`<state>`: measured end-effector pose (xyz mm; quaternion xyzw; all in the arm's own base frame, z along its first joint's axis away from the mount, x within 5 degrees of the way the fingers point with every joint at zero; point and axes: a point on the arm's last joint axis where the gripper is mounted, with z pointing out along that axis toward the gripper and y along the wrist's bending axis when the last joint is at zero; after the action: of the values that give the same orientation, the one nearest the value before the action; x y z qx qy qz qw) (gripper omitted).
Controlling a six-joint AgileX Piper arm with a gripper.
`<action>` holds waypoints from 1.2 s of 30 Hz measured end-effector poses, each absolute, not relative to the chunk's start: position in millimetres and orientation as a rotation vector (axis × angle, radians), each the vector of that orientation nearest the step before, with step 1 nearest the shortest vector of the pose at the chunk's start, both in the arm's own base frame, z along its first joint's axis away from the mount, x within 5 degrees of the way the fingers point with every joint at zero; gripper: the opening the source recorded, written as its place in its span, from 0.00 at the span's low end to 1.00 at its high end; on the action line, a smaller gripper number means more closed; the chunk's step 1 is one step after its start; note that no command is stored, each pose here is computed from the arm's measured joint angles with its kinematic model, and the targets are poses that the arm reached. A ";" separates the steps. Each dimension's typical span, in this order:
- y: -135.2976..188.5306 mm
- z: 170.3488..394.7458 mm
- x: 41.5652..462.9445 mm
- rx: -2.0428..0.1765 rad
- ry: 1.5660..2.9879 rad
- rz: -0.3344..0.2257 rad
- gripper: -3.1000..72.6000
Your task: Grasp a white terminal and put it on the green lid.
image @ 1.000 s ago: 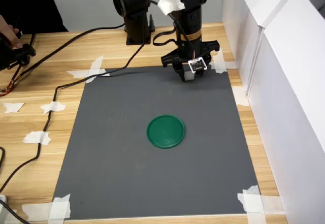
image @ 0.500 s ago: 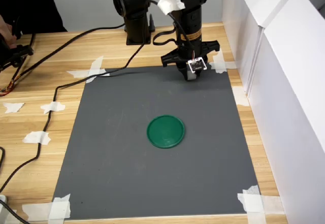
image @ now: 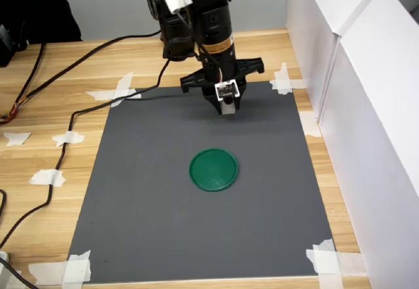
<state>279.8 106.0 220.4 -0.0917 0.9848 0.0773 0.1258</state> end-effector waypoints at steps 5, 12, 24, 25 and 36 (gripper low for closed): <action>86.3 230.8 307.2 -0.233 2.826 0.161 0.47; 78.6 222.9 344.4 -0.321 2.808 0.093 0.47; 85.1 194.4 366.7 -0.372 2.862 0.104 0.47; 85.1 193.8 367.0 -0.372 2.861 0.104 0.47; 86.3 191.6 369.2 -0.384 2.847 0.114 0.60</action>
<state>369.2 86.3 191.6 -0.1324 0.9815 0.0394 0.1328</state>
